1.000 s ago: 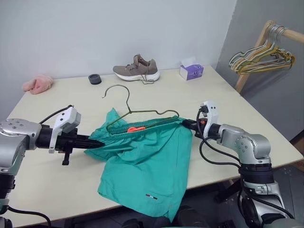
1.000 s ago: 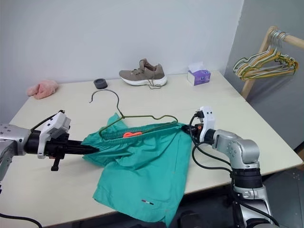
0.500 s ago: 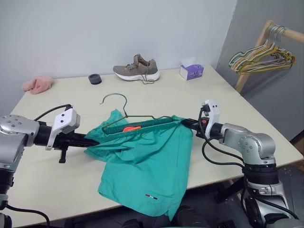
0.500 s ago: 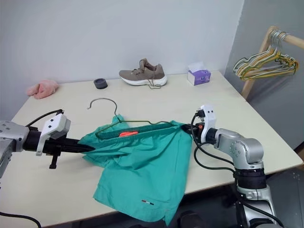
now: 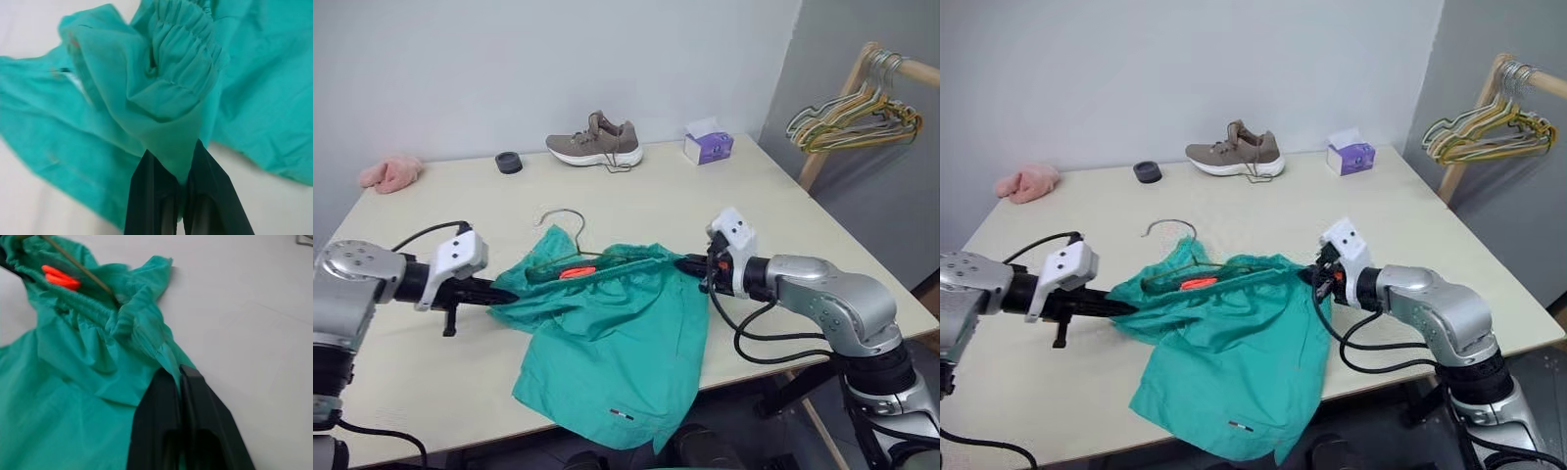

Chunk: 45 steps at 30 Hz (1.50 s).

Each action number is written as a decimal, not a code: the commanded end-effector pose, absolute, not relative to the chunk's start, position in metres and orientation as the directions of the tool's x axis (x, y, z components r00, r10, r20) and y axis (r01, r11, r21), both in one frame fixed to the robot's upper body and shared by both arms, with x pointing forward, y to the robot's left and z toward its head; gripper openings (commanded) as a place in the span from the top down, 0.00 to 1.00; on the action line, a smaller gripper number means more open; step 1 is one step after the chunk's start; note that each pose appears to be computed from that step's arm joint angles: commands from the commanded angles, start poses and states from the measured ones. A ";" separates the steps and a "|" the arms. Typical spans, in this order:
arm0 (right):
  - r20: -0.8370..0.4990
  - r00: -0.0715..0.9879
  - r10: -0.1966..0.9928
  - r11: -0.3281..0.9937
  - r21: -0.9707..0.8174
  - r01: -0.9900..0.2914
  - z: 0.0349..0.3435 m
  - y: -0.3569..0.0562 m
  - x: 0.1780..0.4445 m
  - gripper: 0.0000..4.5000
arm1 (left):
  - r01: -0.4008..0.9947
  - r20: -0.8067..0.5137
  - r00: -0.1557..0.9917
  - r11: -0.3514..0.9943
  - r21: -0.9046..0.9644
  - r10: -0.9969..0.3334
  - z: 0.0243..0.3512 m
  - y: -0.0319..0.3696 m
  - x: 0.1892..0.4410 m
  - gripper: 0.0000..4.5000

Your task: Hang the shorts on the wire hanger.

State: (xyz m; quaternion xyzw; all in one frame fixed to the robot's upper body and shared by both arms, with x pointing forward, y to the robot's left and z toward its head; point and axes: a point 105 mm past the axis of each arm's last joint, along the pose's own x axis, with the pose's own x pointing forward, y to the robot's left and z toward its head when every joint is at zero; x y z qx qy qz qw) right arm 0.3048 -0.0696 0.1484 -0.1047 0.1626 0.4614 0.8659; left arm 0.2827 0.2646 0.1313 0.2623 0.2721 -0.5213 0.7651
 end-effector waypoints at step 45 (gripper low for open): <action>-0.590 0.342 0.731 0.359 -0.095 -0.929 0.128 -0.094 0.303 1.00 | 0.769 -0.402 0.639 0.569 0.293 -0.656 0.160 0.268 0.318 0.30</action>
